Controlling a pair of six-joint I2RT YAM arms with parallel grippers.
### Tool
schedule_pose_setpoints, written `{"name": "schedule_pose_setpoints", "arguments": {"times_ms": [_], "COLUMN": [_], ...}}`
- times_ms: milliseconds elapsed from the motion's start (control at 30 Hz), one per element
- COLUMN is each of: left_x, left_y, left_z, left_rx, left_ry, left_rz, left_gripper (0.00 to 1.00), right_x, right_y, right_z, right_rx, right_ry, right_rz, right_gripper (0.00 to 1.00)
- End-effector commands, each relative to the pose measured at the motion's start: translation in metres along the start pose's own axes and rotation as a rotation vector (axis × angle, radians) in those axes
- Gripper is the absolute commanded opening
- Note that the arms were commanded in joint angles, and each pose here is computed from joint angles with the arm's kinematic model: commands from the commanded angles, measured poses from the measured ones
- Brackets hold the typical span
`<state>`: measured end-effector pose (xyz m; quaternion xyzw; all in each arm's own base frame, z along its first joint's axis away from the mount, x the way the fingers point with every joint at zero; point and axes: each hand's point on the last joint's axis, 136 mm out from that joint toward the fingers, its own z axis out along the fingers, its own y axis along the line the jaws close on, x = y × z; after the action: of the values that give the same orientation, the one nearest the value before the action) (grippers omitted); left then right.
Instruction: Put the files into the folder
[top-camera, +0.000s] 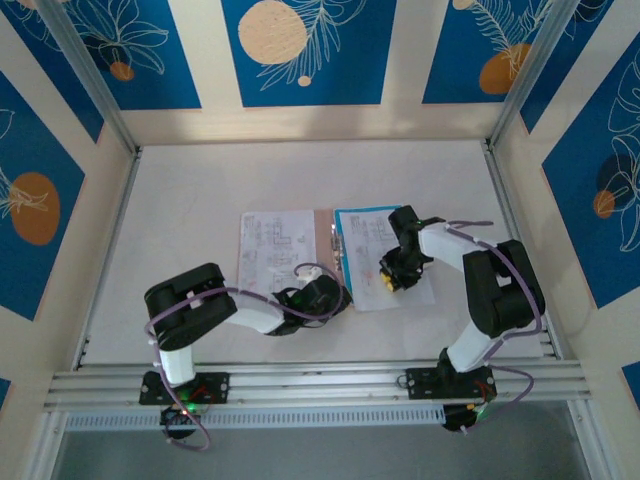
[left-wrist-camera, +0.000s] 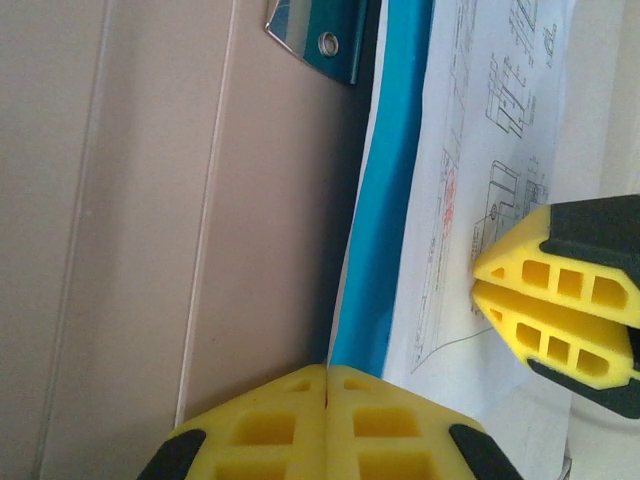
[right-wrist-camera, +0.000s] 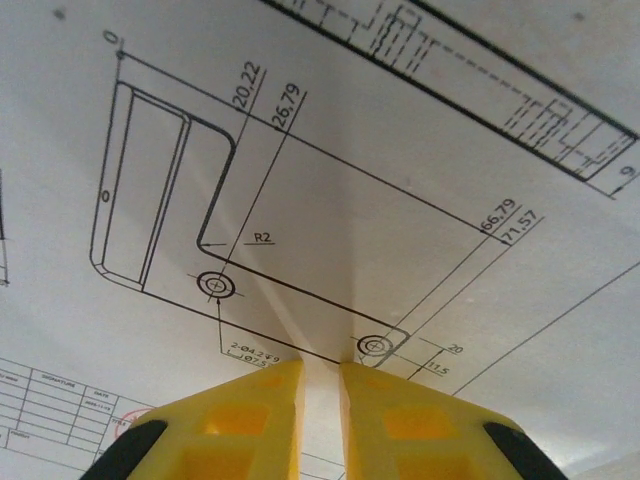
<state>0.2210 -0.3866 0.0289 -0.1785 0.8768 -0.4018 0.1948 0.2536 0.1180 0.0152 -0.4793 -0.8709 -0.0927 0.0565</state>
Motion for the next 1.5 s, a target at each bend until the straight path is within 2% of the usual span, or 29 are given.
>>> {"name": "schedule_pose_setpoints", "arguments": {"times_ms": [0, 133, 367, 533, 767, 1133, 1467], "left_x": [-0.006, -0.01, -0.015, -0.018, -0.035, -0.051, -0.054], "left_y": [0.008, 0.008, -0.005, -0.001, 0.023, 0.042, 0.046], "left_z": [-0.004, -0.011, -0.026, -0.042, -0.064, -0.077, -0.082], "left_rx": [-0.028, -0.054, -0.079, -0.175, -0.303, -0.346, -0.354], "left_ry": [-0.019, -0.031, -0.046, -0.059, -0.085, -0.116, -0.113], "left_rz": [0.008, 0.027, 0.069, 0.095, 0.131, 0.133, 0.15], "left_gripper": [0.02, 0.19, 0.32, 0.33, 0.33, 0.33, 0.32], "right_x": [0.002, 0.002, 0.005, 0.006, 0.009, 0.013, 0.01], "right_y": [0.0, 0.004, 0.002, 0.005, 0.012, 0.013, 0.031], "right_z": [0.004, 0.007, 0.011, 0.011, 0.012, 0.01, -0.024], "right_rx": [0.044, 0.046, 0.055, 0.049, 0.049, 0.052, -0.011], "right_ry": [-0.003, 0.002, 0.011, 0.011, 0.017, 0.008, -0.058], "right_rz": [0.023, 0.027, 0.036, 0.045, 0.038, 0.021, -0.054], "right_gripper": [0.19, 0.19, 0.18, 0.18, 0.18, 0.17, 0.19]}}
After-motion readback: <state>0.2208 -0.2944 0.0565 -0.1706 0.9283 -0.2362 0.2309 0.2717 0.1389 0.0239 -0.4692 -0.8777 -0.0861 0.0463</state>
